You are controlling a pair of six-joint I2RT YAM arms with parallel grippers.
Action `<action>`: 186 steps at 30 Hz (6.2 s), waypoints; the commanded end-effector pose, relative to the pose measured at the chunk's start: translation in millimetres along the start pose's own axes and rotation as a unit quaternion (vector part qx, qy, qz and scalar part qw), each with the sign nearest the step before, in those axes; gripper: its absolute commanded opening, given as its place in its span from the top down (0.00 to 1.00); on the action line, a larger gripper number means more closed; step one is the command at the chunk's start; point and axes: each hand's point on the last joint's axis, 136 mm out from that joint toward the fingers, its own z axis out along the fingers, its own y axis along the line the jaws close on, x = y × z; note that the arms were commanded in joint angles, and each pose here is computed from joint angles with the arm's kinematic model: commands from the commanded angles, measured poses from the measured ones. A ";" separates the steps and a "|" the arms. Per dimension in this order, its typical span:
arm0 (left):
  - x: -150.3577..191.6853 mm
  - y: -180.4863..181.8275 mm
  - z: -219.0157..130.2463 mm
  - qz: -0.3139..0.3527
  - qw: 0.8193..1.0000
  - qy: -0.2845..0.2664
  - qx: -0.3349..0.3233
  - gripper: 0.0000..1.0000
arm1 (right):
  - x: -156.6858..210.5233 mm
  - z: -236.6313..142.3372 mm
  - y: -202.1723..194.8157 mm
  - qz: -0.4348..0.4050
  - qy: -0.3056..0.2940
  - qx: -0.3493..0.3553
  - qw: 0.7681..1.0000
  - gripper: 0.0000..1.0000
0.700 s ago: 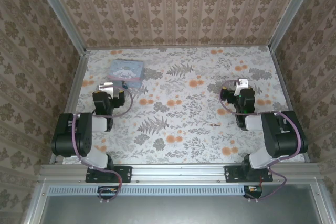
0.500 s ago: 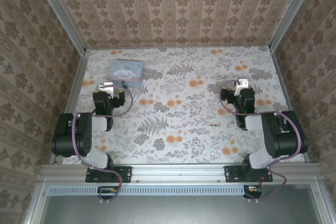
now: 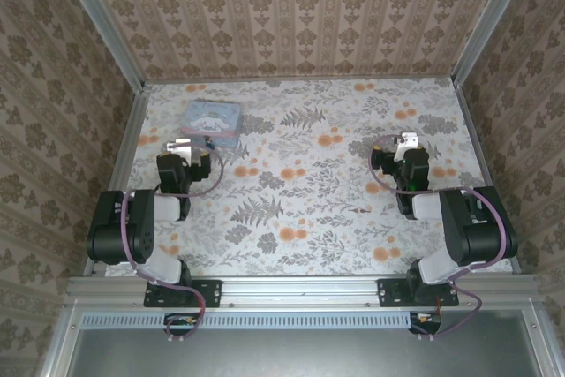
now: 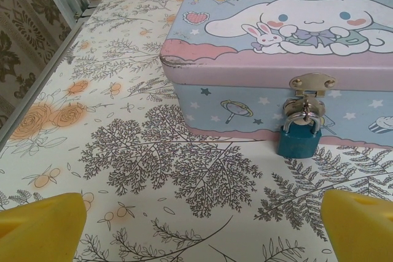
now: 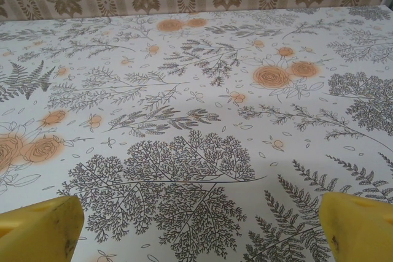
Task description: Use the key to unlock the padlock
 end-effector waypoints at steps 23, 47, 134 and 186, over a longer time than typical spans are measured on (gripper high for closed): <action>-79.0 61.1 -3.3 -0.152 0.987 0.017 -0.045 0.00 | -84.0 -46.7 -31.1 0.230 -0.055 0.014 0.972 0.00; -107.1 -8.0 155.0 -0.187 0.942 0.214 0.180 0.00 | -34.3 -35.2 53.6 0.329 0.170 -0.143 0.918 0.07; -31.5 -287.7 -63.2 -0.296 0.882 0.207 0.304 0.00 | 1.1 -17.1 196.4 0.291 0.296 -0.236 0.879 0.14; -78.2 -248.0 -103.0 -0.241 0.897 0.181 0.324 0.00 | 157.2 -151.6 125.4 0.033 0.472 -0.038 0.880 0.36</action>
